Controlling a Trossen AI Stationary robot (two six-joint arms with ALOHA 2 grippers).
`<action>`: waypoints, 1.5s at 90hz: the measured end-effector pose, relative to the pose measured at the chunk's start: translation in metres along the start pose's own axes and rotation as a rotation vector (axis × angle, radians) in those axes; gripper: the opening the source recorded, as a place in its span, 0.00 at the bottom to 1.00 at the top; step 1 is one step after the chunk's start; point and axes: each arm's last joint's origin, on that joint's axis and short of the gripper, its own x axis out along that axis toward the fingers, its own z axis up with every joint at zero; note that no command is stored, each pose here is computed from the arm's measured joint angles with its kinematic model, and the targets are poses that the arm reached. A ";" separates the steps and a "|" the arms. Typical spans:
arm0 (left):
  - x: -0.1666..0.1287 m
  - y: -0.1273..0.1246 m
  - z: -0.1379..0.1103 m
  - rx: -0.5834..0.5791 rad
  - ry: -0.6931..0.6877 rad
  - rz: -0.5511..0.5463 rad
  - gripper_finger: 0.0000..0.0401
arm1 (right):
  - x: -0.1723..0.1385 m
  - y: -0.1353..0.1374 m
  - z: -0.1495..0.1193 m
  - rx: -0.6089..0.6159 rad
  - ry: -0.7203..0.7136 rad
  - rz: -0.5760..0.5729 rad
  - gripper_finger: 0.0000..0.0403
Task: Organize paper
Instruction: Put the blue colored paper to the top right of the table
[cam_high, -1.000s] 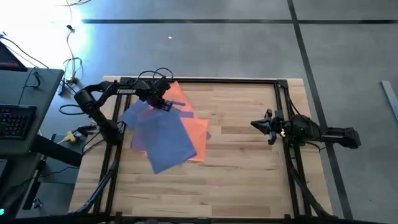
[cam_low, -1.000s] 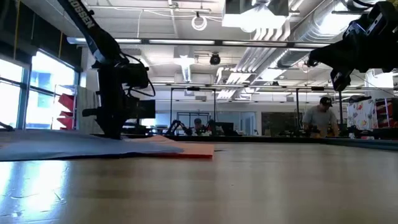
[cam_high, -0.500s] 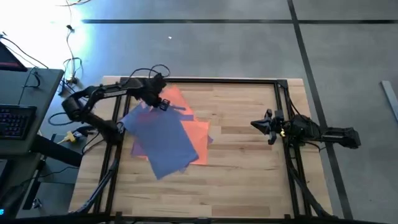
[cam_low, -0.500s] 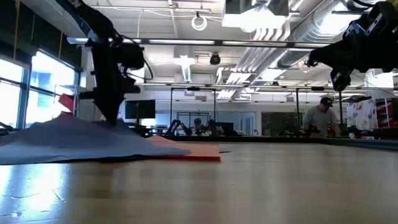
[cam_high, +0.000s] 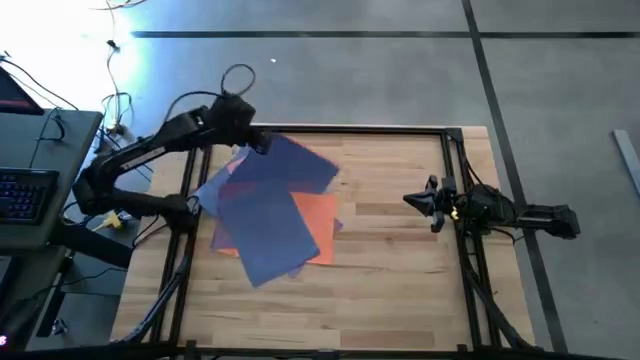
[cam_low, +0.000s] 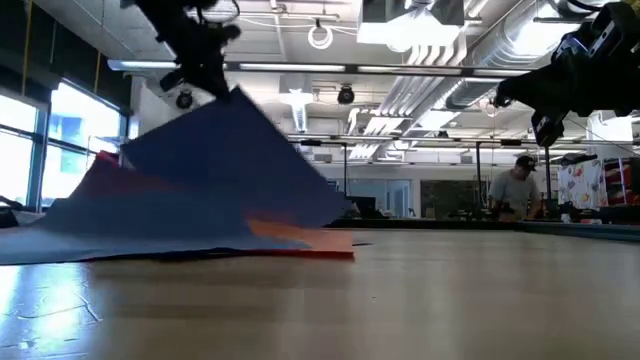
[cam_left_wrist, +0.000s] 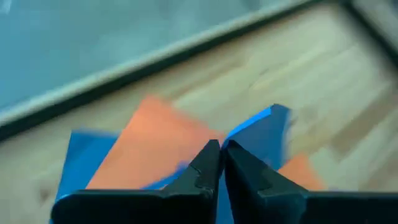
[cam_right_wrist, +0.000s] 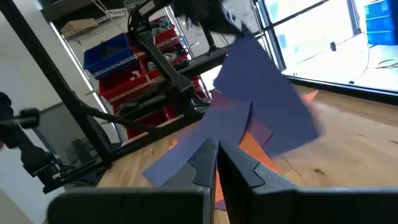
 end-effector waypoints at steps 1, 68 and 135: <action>-0.001 -0.002 0.002 -0.002 -0.021 -0.019 0.00 | 0.000 0.000 0.000 0.000 0.000 0.000 0.00; 0.137 -0.053 0.016 -0.315 -0.188 -0.539 0.00 | 0.000 0.000 0.000 0.000 0.001 0.001 0.00; 0.180 -0.134 0.018 -0.524 -0.218 -1.093 0.00 | 0.000 0.000 0.000 0.000 0.001 0.002 0.00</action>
